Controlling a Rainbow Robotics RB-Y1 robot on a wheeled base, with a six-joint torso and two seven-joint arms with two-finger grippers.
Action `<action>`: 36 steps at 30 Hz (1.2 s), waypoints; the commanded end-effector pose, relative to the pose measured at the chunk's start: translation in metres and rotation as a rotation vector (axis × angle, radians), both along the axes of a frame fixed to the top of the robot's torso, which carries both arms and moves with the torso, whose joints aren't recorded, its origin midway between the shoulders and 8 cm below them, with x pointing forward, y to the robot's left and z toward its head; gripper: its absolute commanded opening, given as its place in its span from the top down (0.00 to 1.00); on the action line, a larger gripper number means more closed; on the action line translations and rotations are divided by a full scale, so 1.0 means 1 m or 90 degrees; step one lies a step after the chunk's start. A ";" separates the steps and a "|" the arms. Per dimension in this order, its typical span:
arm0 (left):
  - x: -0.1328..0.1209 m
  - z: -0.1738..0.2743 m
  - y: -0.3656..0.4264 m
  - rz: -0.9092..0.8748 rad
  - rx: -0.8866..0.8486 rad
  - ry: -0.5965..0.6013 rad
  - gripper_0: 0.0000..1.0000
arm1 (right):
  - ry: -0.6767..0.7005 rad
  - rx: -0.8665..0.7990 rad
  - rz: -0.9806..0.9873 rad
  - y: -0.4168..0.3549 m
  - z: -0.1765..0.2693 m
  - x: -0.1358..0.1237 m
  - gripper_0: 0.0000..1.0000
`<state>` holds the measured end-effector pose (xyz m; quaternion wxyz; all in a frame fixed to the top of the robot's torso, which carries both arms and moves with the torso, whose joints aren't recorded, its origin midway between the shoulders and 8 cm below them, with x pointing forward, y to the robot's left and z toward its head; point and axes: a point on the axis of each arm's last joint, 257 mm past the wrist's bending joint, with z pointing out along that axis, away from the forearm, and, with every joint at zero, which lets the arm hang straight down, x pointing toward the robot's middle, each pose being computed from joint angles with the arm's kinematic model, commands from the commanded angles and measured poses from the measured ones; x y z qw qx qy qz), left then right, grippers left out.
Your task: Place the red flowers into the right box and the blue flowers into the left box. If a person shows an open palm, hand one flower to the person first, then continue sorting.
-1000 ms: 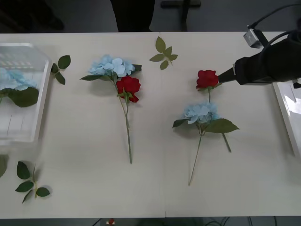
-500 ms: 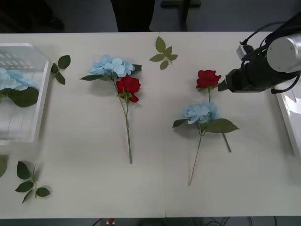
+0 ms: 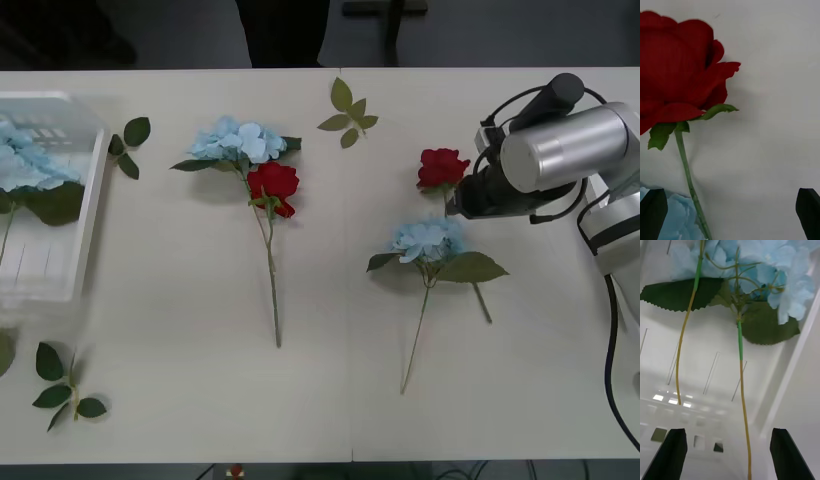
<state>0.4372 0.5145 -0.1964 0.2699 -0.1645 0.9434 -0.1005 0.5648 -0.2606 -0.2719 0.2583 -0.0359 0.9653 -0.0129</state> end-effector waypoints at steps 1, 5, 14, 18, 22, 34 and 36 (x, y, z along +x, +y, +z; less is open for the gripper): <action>0.011 0.079 -0.003 -0.034 0.042 -0.043 0.31 | -0.030 0.000 0.015 0.021 0.018 0.016 0.00; 0.020 0.113 -0.028 -0.029 0.030 -0.038 0.19 | -0.026 -0.006 0.019 0.032 0.010 0.015 0.00; 0.079 0.127 -0.094 0.022 0.021 -0.056 0.03 | -0.038 -0.025 0.036 0.042 -0.010 0.020 0.00; 0.112 0.111 -0.122 0.028 0.010 -0.104 0.01 | -0.042 -0.022 0.038 0.042 -0.014 0.023 0.00; 0.140 0.087 -0.158 0.021 0.028 -0.137 0.01 | -0.034 -0.027 0.038 0.042 -0.018 0.019 0.00; 0.160 0.034 -0.276 -0.110 0.102 -0.150 0.01 | -0.027 -0.037 0.033 0.036 -0.025 0.018 0.00; 0.158 0.027 -0.292 -0.130 0.113 -0.146 0.01 | -0.027 -0.035 0.033 0.037 -0.025 0.018 0.00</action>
